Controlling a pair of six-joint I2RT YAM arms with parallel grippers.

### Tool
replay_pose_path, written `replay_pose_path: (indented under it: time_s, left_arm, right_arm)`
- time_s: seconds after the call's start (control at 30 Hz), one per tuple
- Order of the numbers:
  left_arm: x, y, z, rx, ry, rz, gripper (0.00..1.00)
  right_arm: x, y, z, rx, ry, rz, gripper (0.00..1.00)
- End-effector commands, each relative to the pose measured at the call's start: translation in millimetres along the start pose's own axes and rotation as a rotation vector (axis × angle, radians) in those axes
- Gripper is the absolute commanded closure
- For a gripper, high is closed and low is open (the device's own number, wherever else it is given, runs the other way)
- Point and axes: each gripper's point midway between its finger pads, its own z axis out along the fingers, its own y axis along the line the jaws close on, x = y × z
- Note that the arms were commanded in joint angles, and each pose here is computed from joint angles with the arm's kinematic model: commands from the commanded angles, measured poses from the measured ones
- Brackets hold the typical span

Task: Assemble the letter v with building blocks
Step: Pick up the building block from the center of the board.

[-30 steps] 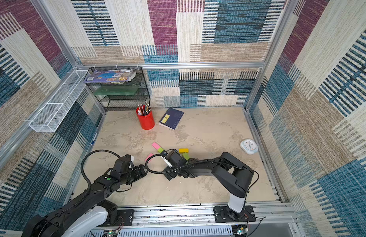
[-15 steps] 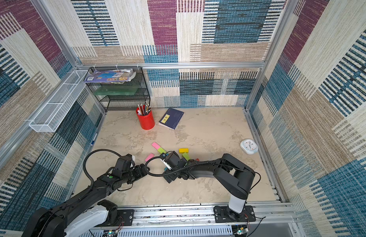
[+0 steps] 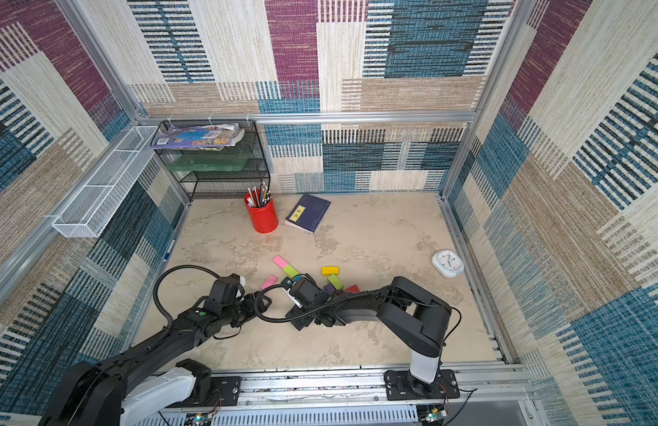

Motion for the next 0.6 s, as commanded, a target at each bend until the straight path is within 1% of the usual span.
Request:
replay_pose_path:
  time_s: [0.0, 0.3, 0.57]
  left_arm:
    - [4.1, 2.3, 1.0, -0.009, 0.023, 0.031, 0.19]
    - [3.5, 0.6, 3.9, -0.003, 0.030, 0.036, 0.19]
    - [4.4, -2.2, 8.1, 0.000, 0.056, 0.043, 0.19]
  right_arm:
    - [24.9, -8.3, -0.1, 0.047, 0.087, -0.020, 0.05]
    - [18.5, -8.4, -6.5, 0.037, 0.062, -0.006, 0.07]
    - [18.6, -8.5, -3.1, 0.037, 0.066, -0.004, 0.10]
